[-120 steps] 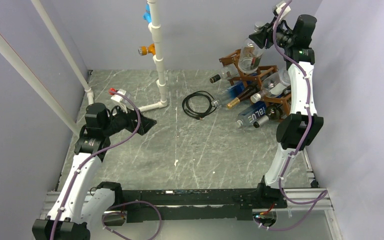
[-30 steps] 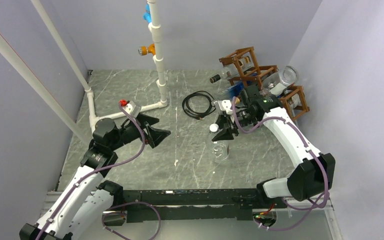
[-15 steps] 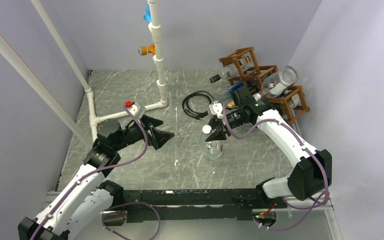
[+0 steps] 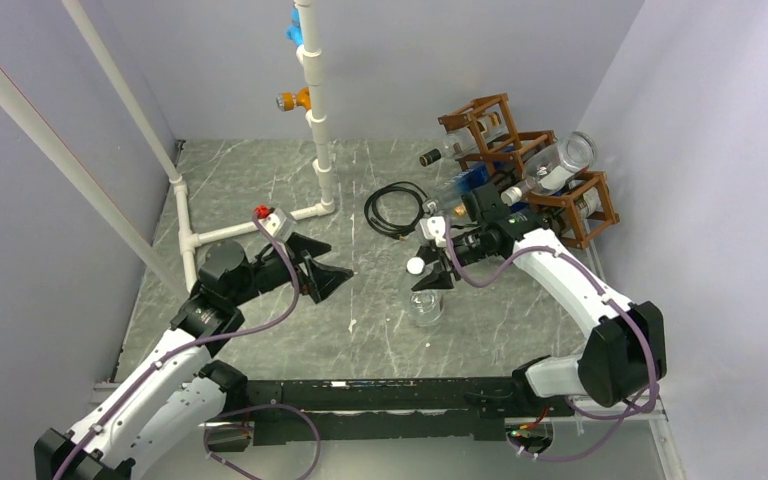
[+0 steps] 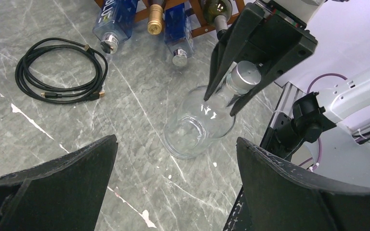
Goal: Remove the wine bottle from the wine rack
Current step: Place the wine bottle at the center of the board.
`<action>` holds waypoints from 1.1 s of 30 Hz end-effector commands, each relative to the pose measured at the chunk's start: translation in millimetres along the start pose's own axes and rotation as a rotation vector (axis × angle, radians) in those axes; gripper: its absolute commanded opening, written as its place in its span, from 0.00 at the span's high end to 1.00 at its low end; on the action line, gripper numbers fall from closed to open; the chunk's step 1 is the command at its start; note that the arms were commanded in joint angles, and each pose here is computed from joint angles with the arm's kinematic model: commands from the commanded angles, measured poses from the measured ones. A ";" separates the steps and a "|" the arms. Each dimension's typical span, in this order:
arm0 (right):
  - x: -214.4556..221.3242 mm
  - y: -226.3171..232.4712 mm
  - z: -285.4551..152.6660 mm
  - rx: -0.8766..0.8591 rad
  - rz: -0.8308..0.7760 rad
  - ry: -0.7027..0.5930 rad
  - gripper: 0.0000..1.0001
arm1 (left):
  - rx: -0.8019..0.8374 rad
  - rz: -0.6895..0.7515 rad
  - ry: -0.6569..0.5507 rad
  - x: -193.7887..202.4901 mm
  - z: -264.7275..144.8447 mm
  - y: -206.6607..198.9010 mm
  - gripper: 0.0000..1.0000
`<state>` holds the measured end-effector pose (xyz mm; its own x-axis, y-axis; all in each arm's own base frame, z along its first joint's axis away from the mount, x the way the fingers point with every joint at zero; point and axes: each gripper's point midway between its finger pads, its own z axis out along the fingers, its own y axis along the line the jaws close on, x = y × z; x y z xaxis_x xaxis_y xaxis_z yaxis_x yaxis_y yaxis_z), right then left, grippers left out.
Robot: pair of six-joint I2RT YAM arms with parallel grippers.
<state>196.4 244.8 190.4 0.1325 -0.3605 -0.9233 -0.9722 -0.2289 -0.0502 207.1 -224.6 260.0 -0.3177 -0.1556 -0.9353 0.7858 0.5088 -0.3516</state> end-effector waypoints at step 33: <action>-2.3 3.6 -84.9 0.279 -0.108 -0.072 0.00 | 0.268 0.455 -0.066 18.9 84.1 -80.6 0.01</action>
<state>210.5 166.7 214.5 0.1780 -0.3283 -0.9277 -0.9818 0.0045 -0.1900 172.5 -324.4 228.9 -0.1128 0.0531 -0.9922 0.9452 0.3136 -0.0907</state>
